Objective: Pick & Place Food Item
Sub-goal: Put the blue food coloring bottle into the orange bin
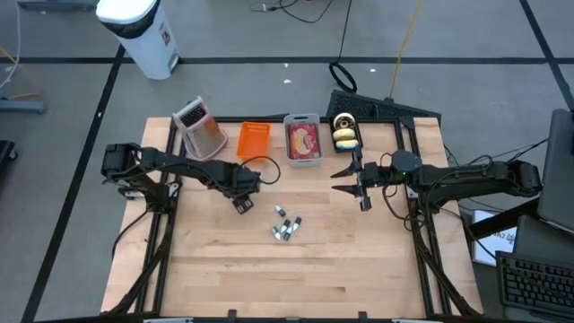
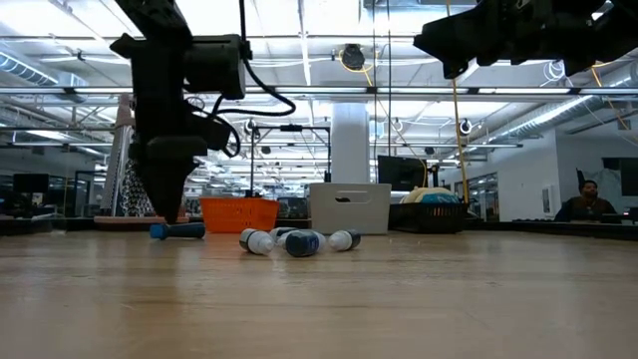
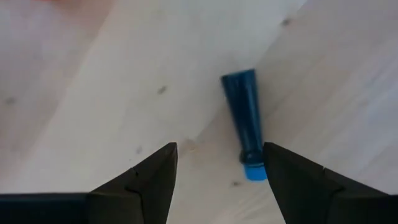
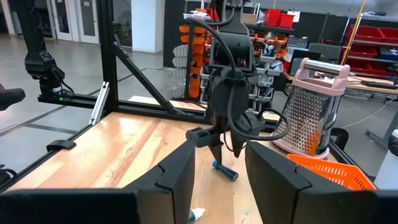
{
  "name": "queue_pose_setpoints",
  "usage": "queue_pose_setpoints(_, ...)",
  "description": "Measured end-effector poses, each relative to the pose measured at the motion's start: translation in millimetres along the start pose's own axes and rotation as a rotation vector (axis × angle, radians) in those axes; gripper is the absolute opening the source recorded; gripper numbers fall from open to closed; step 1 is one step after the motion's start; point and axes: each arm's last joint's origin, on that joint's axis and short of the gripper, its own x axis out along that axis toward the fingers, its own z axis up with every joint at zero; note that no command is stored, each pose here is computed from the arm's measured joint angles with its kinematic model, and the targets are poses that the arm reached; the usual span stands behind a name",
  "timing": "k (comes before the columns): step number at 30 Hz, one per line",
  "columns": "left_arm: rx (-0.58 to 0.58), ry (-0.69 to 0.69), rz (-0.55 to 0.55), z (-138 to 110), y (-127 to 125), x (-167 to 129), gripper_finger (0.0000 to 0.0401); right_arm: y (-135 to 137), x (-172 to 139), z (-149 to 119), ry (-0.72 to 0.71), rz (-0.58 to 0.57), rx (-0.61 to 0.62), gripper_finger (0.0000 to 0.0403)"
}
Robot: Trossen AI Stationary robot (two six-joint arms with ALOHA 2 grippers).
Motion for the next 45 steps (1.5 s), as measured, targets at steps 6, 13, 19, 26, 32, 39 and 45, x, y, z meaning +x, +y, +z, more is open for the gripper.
queue_pose_setpoints(6, -0.034, -0.034, -0.082, 2, -4, 5, 0.0239, 0, 0, 0, -0.002, 0.0, -0.001, 0.013)
queue_pose_setpoints(13, -0.089, -0.067, -0.128, -2, -4, 16, 0.0239, 0, 0, 0, -0.001, 0.0, -0.001, 0.013)
queue_pose_setpoints(19, -0.131, -0.095, -0.141, -11, -4, 27, 0.0239, 0, 0, 0, -0.002, 0.001, -0.002, 0.013)
queue_pose_setpoints(26, -0.108, -0.119, -0.126, -15, -9, 27, 0.0219, 0, 0, 1, -0.007, 0.0, -0.003, 0.013)
queue_pose_setpoints(32, -0.106, -0.127, -0.126, -15, -10, 28, 0.0134, 0, 0, 1, -0.006, 0.0, -0.003, 0.013)
queue_pose_setpoints(39, -0.1, -0.134, -0.138, -7, -12, 22, 0.0074, 0, 0, 1, -0.006, 0.0, -0.001, 0.013)
queue_pose_setpoints(45, -0.009, -0.246, -0.195, 22, -25, -10, 0.0042, 0, 0, 1, -0.005, 0.0, 0.0, 0.013)
